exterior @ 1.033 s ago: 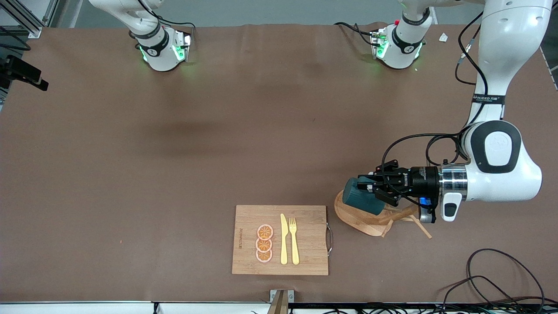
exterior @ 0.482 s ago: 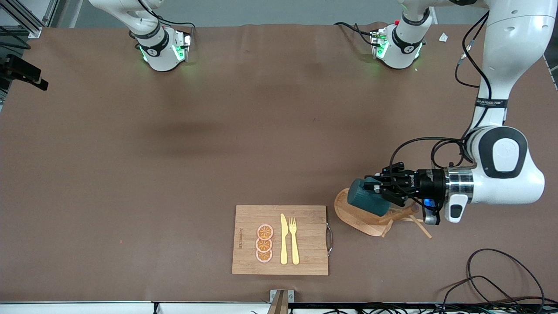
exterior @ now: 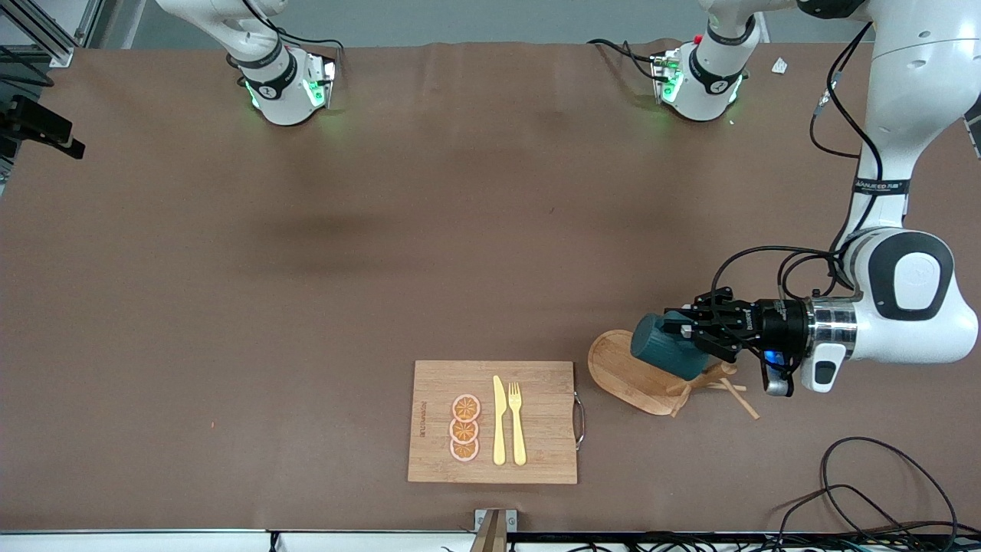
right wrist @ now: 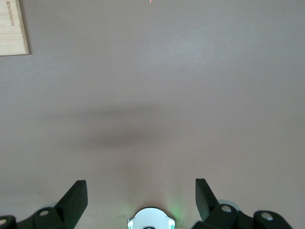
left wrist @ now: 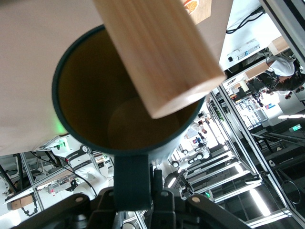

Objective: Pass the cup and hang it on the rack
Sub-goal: 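Hang the mug handle onto a rack peg with the left gripper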

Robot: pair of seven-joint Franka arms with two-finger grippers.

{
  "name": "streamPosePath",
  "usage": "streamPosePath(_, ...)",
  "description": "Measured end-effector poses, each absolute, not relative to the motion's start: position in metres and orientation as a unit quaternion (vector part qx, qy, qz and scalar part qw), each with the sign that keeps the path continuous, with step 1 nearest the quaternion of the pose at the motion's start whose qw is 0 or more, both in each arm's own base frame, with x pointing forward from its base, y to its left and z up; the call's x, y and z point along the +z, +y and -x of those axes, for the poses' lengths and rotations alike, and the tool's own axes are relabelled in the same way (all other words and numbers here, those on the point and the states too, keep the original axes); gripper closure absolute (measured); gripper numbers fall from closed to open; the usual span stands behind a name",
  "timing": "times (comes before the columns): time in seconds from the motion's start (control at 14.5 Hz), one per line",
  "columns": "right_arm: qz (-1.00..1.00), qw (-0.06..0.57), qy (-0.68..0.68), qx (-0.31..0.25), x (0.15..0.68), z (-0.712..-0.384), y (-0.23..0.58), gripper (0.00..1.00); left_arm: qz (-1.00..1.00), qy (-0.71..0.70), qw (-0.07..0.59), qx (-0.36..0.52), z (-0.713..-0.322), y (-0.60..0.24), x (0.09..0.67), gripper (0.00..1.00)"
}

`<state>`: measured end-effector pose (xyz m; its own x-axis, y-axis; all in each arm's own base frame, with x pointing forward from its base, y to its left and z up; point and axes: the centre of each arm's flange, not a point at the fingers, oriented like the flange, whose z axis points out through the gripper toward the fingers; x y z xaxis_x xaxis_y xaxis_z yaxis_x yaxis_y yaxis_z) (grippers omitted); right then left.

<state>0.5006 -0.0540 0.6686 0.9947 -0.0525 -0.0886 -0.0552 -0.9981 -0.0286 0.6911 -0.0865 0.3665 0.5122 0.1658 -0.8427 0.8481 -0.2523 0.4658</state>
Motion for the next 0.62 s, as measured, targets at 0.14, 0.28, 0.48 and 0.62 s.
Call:
streamPosePath(0.14,0.999,0.015,0.027,0.043,0.6687,-0.5008,-0.0541,0.00,-0.712,0.352,0.501,-0.344,-0.6908,-0.0775,0.3630,0.78)
streamPosePath(0.28,0.999,0.015,0.027,0.043,0.6687,-0.5008,-0.0541,0.00,-0.710,0.352,0.501,-0.347,-0.6907,-0.0761,0.3594,0.78)
streamPosePath(0.48,0.999,0.015,0.026,0.043,0.6687,-0.5009,-0.0538,0.00,-0.710,0.351,0.502,-0.348,-0.6907,-0.0785,0.3593,0.66)
streamPosePath(0.62,0.999,0.015,0.026,0.043,0.6687,-0.5009,-0.0538,0.00,-0.710,0.351,0.502,-0.348,-0.6910,-0.0781,0.3599,0.51)
